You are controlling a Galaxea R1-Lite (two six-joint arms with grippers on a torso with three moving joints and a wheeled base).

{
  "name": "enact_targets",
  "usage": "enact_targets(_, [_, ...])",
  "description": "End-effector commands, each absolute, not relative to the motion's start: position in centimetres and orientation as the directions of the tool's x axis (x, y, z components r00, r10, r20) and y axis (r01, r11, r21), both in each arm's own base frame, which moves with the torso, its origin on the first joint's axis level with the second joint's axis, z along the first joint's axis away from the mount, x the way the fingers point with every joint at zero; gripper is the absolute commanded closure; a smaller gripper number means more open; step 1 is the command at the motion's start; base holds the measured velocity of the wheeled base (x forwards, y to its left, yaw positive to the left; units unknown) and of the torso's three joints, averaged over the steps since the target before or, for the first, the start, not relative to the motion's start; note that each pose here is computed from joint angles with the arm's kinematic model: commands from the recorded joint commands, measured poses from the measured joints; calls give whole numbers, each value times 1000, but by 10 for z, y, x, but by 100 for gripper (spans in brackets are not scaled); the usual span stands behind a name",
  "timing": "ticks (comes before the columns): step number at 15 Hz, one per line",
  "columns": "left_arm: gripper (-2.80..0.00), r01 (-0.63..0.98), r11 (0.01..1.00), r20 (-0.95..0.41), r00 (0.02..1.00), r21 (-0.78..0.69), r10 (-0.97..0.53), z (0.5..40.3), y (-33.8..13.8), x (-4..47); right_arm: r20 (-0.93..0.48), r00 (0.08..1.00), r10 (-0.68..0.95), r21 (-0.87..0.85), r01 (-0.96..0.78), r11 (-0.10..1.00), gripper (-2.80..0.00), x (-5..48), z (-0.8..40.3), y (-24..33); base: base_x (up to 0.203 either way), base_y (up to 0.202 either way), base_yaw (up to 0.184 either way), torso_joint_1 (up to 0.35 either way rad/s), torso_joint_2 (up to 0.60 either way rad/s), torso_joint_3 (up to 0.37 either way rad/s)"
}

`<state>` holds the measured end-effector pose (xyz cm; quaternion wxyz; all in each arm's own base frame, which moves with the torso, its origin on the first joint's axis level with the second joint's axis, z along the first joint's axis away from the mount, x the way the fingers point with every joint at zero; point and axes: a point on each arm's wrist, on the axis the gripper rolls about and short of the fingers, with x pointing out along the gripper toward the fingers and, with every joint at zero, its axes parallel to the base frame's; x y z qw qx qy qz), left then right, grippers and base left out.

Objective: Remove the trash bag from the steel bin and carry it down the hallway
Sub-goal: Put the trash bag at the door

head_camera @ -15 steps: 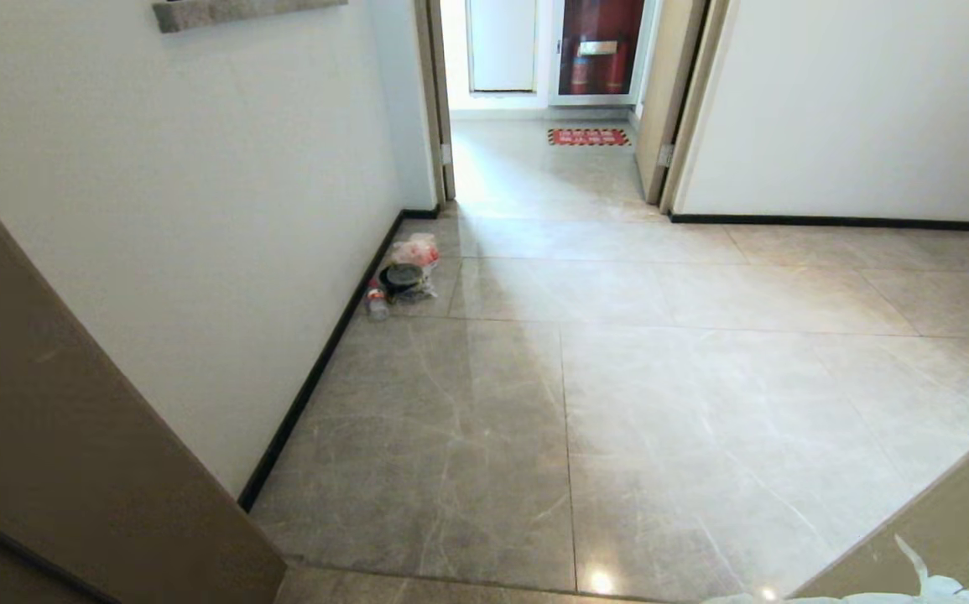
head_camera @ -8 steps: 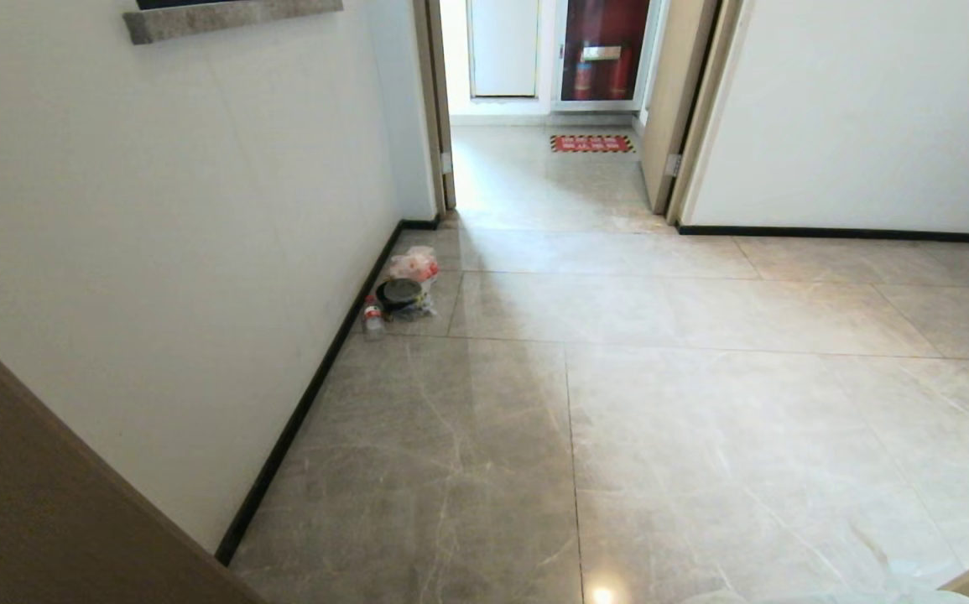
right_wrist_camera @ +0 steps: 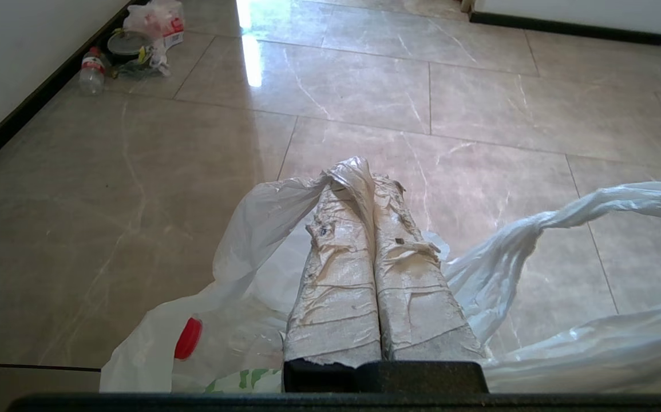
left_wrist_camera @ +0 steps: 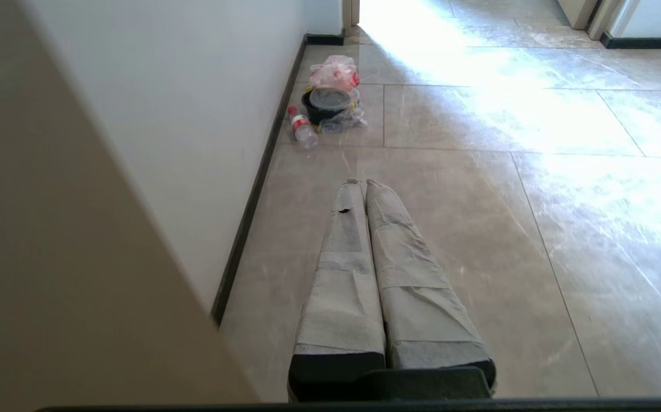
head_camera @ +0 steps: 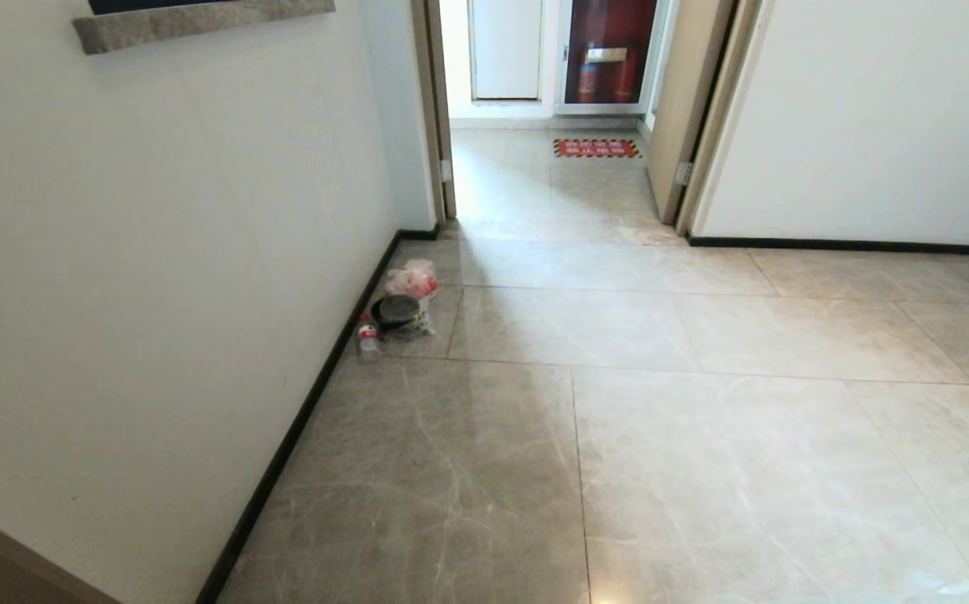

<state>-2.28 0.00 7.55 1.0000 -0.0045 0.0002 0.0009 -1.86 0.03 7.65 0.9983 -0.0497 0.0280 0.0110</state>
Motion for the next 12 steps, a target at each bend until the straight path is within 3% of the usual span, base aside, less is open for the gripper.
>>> enact_targets(1, [0, -2, 1000, 0, 1000, -9, 2, 75, 0, -23, -58, 998, 20, -100, -26, 995, 0, -18, 76, 0, 195, 0, 0, 0, 0, 4])
enact_targets(12, [0, -2, 1000, 1, 1000, -9, 2, 75, 0, -23, -58, 998, 20, -98, -26, 995, 0, -18, 76, 0, 196, 0, 0, 3, 3, 2])
